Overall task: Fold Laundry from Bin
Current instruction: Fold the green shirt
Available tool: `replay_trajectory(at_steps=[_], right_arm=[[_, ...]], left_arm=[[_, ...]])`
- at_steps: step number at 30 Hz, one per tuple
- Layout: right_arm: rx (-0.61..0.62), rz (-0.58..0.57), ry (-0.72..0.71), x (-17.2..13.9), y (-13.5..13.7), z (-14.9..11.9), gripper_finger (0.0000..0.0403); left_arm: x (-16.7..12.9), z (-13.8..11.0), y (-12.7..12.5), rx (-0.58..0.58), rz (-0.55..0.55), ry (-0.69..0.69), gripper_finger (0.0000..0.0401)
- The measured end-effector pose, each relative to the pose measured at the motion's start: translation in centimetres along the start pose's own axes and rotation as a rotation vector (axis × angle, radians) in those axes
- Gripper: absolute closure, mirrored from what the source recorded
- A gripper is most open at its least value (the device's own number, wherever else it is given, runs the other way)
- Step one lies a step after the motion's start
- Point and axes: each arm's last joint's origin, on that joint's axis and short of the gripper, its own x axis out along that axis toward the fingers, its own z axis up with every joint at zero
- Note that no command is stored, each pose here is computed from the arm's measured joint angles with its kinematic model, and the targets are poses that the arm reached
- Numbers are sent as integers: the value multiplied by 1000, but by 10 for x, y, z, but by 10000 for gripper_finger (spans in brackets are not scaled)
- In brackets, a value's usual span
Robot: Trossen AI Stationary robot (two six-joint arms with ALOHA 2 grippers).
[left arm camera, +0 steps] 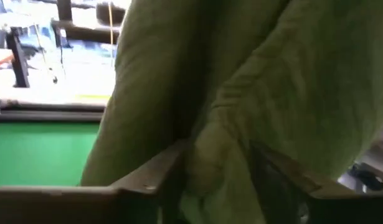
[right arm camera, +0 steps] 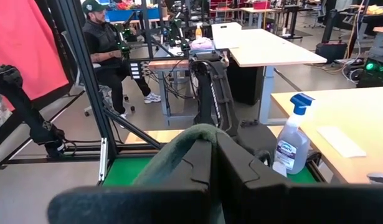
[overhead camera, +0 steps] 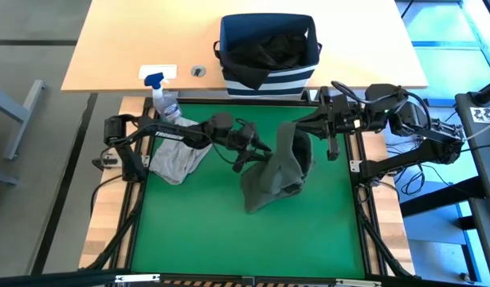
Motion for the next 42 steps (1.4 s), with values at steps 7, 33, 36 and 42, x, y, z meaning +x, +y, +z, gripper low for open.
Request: replay_trajectory(at_steps=[7, 33, 36, 42], right_arm=[[2, -9, 31, 0, 0, -3, 393], [-327, -629, -12, -35, -14, 44, 393], [-305, -679, 24, -27, -26, 41, 393], [-285, -731, 256, -9, -44, 18, 393]], left_arm=[[-16, 3, 11, -82, -2, 95, 386], [-250, 157, -130, 228, 625, -461, 394], [-247, 156, -127, 224, 654, -445, 394], [-234, 144, -113, 222, 792, -282, 394]])
